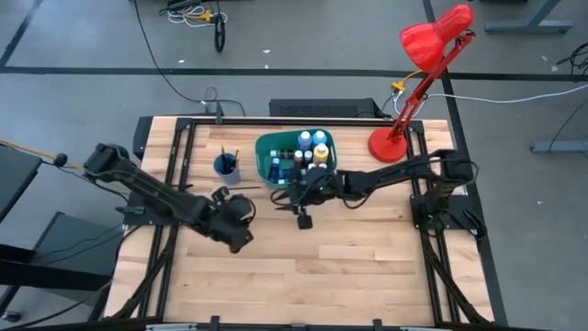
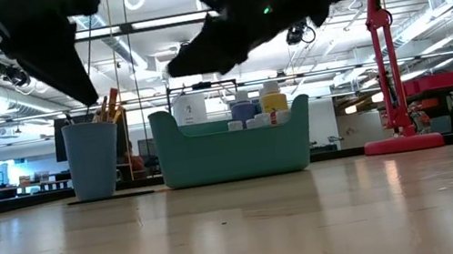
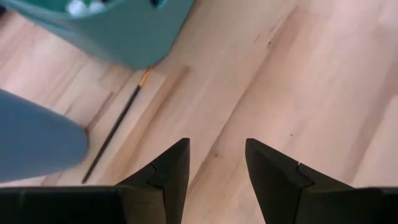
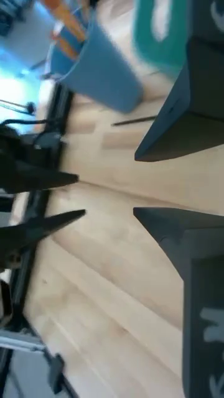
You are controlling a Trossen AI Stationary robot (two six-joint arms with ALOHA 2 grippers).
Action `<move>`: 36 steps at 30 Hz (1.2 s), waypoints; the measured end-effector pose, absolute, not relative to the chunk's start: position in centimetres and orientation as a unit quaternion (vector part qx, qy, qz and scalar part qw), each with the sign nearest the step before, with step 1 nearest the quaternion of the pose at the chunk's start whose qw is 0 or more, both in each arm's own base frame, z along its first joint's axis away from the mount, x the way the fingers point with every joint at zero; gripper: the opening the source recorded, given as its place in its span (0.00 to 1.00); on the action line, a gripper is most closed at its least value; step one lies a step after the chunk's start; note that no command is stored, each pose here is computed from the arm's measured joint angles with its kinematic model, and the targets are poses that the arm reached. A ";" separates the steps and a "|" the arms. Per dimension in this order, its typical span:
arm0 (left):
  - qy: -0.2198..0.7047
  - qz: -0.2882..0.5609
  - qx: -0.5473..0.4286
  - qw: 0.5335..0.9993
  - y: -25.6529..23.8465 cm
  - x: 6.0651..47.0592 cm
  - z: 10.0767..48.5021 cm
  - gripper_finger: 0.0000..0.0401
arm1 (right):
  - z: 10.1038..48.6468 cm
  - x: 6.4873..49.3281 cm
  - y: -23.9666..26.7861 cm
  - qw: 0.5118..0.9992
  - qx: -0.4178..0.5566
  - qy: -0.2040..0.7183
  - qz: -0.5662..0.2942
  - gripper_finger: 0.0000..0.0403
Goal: Pick & Place Paint Supplies
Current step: Adjust the green bin
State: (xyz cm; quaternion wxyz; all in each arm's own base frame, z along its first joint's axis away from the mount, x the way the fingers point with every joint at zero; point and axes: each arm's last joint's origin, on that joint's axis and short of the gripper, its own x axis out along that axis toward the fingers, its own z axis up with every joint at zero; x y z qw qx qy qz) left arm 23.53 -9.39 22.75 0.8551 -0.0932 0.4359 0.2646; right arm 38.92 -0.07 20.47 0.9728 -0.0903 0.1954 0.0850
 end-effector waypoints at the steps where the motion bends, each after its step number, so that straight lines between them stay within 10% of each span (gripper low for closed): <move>1: 0.430 0.262 -0.089 0.859 -9.6 23.3 23.0 0.41 | 19.9 39.4 0.1 0.974 -0.091 0.187 0.088 0.33; 15: 0.448 0.281 -0.033 0.848 -9.3 21.6 23.4 0.41 | 13.2 45.3 -0.1 0.945 -0.121 0.304 -0.018 0.33; 36: 0.431 0.300 0.001 0.851 -9.1 21.5 23.5 0.41 | 14.8 45.8 -6.3 0.949 -0.139 0.255 -0.124 0.33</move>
